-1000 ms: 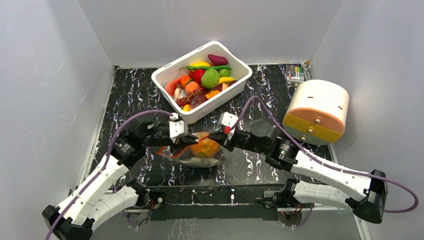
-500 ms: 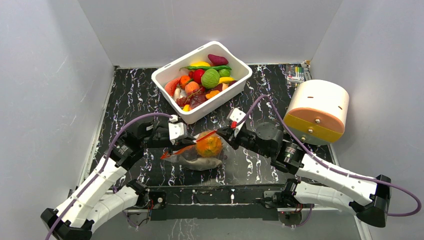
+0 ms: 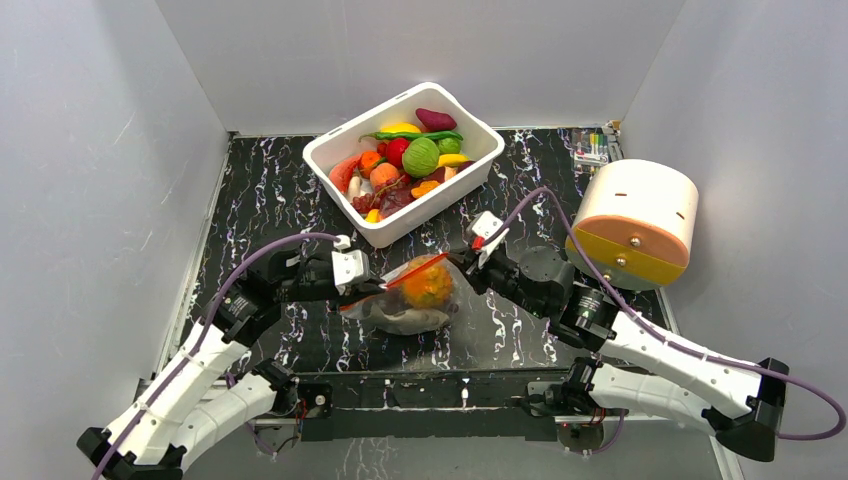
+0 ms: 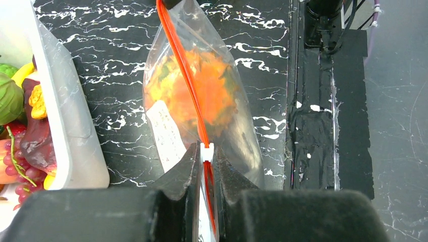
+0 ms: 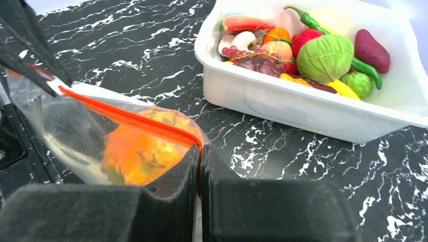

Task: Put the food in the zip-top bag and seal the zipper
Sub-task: Zip the zipper food storage bag at the center of the board.

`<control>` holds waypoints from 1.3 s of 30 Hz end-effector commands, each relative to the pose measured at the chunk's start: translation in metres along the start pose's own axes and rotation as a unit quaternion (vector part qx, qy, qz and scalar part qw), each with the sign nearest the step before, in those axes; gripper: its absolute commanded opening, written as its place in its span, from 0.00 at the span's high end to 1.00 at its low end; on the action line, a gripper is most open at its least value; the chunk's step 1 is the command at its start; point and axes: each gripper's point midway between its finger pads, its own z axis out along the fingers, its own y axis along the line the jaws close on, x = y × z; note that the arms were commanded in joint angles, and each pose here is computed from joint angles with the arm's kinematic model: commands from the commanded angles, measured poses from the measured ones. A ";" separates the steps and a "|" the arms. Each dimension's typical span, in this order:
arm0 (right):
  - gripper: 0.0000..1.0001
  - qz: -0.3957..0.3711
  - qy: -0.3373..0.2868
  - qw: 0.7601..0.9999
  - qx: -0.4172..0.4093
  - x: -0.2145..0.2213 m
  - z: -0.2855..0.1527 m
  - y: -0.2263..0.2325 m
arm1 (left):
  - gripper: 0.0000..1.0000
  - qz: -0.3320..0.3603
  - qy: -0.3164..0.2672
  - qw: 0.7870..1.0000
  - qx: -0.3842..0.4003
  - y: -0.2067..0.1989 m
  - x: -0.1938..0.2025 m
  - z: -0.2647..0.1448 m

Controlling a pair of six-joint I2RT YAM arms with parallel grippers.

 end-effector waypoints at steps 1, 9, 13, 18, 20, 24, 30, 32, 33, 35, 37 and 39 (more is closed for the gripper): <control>1.00 0.002 -0.028 0.995 0.100 -0.016 -0.011 -0.043 | 1.00 0.011 -0.008 1.000 0.001 -0.007 -0.013 -0.013; 1.00 0.005 -0.025 0.992 0.121 -0.014 -0.014 -0.053 | 1.00 0.014 0.002 1.000 -0.007 -0.008 -0.009 -0.018; 1.00 0.009 -0.021 0.991 0.133 -0.011 -0.016 -0.058 | 1.00 0.013 0.007 1.000 -0.010 -0.009 -0.007 -0.020; 1.00 0.014 -0.022 0.988 0.149 -0.009 -0.021 -0.065 | 1.00 0.012 0.010 1.000 -0.011 -0.012 -0.003 -0.022; 1.00 0.014 -0.022 0.988 0.154 -0.008 -0.023 -0.067 | 1.00 0.011 0.010 1.000 -0.011 -0.013 -0.002 -0.023; 1.00 0.015 -0.018 0.986 0.168 -0.006 -0.028 -0.072 | 1.00 0.010 0.011 1.000 -0.011 -0.014 -0.002 -0.024; 1.00 0.016 -0.014 0.979 0.201 -0.005 -0.037 -0.084 | 1.00 0.013 0.010 1.000 -0.011 -0.016 -0.002 -0.025; 1.00 0.019 -0.016 0.978 0.207 -0.007 -0.041 -0.087 | 1.00 0.012 0.011 1.000 -0.011 -0.016 -0.001 -0.026; 1.00 0.023 -0.020 0.978 0.207 -0.011 -0.044 -0.087 | 1.00 0.013 0.012 1.000 -0.012 -0.016 -0.001 -0.026; 1.00 0.028 -0.025 0.978 0.207 -0.016 -0.048 -0.088 | 1.00 0.012 0.015 1.000 -0.012 -0.018 0.001 -0.027; 1.00 0.028 -0.020 0.975 0.218 -0.015 -0.051 -0.091 | 1.00 0.011 0.016 1.000 -0.013 -0.018 0.002 -0.028; 1.00 0.028 -0.011 0.973 0.228 -0.011 -0.053 -0.094 | 1.00 0.011 0.017 1.000 -0.016 -0.018 0.003 -0.029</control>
